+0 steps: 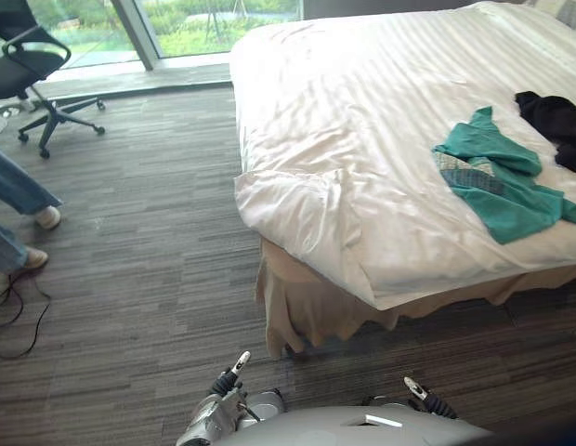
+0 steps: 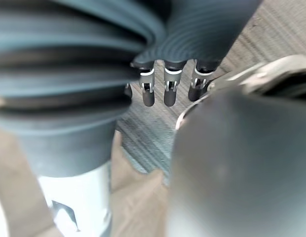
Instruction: Tidy the bed and pick cloth on bed and put in laundry
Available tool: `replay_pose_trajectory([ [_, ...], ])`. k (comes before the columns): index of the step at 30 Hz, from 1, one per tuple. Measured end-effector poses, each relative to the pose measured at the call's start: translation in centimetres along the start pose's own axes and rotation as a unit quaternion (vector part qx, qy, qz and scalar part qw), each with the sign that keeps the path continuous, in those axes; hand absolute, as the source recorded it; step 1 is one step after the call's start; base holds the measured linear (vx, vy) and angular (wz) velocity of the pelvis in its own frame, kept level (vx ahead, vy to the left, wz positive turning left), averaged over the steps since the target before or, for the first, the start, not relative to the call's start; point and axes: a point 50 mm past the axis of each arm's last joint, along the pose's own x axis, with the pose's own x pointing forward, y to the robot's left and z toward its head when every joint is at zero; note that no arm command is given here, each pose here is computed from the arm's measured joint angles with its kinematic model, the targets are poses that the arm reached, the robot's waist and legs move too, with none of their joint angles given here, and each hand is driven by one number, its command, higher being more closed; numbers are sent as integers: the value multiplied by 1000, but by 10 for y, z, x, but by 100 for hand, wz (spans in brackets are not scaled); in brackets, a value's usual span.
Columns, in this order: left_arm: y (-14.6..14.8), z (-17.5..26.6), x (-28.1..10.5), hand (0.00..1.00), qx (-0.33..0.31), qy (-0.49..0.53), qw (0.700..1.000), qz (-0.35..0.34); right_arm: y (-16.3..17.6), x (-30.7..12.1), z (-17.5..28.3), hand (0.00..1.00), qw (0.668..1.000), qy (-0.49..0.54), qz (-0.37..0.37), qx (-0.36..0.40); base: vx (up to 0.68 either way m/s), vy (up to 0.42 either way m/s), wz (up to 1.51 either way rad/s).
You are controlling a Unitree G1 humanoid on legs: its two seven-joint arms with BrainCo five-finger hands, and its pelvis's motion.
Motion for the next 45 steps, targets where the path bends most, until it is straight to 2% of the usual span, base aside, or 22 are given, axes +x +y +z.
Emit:
replay_pose_trajectory([
  [3,16,22,-1,0,-114,-53,992,31,-5,-1,-1,0,1000,7,-10,-11,-7,-6,33],
  [4,28,34,-2,0,-175,-86,980,49,-4,-1,0,0,1000,7,-9,-15,-34,-54,21],
  [6,51,53,-7,0,-255,-136,954,76,-4,0,1,0,1000,6,-10,-19,-63,-57,18],
  [8,88,82,-19,0,-362,-212,900,118,-6,-1,1,0,1000,8,-12,-20,-101,-34,19],
  [9,98,90,-23,0,-382,-231,885,131,-6,-1,1,0,1000,8,-12,-20,-114,-22,11],
  [11,131,125,-43,0,-429,-310,833,160,-5,-1,2,0,1000,9,-11,-25,-115,-14,4],
  [14,148,164,-64,0,-427,-385,802,161,-7,-1,1,0,999,13,-12,-38,-105,-1,5],
  [16,141,197,-75,0,-378,-430,805,157,-10,-2,3,0,999,12,-13,-39,-58,10,4],
  [19,108,259,-98,0,-245,-507,817,125,-11,-2,2,0,999,10,-16,-30,3,15,-7],
  [21,63,304,-118,0,-124,-563,814,74,-11,-3,0,0,1000,10,-18,-16,66,22,-23],
  [24,10,335,-136,0,-8,-601,798,25,-10,-3,-1,0,1000,6,-18,-3,108,22,-35],
  [26,-40,349,-145,0,98,-616,782,-5,-11,-4,-3,0,1000,2,-19,5,184,16,-37],
  [27,-52,351,-148,0,122,-619,776,-12,-11,-4,-3,0,1000,1,-19,10,191,2,-39],
  [29,-95,352,-151,0,208,-618,757,-35,-13,-5,-9,0,999,1,-22,27,174,-13,-34],
  [35,-173,340,-155,0,383,-597,703,-52,-23,-12,-19,0,999,1,-35,39,128,-49,-23],
  [38,-195,329,-150,0,428,-577,693,-55,-27,-13,-14,0,998,-14,-37,49,76,-63,-21],
  [39,-207,326,-150,0,457,-567,683,-53,-29,-15,-13,0,998,-23,-35,53,52,-107,-18],
  [42,-222,321,-150,0,519,-552,651,-45,-32,-16,-12,0,997,-31,-39,60,86,-87,1],
  [45,-228,313,-136,0,560,-510,652,-32,-39,-19,-10,0,997,-30,-50,53,49,-38,-27],
])
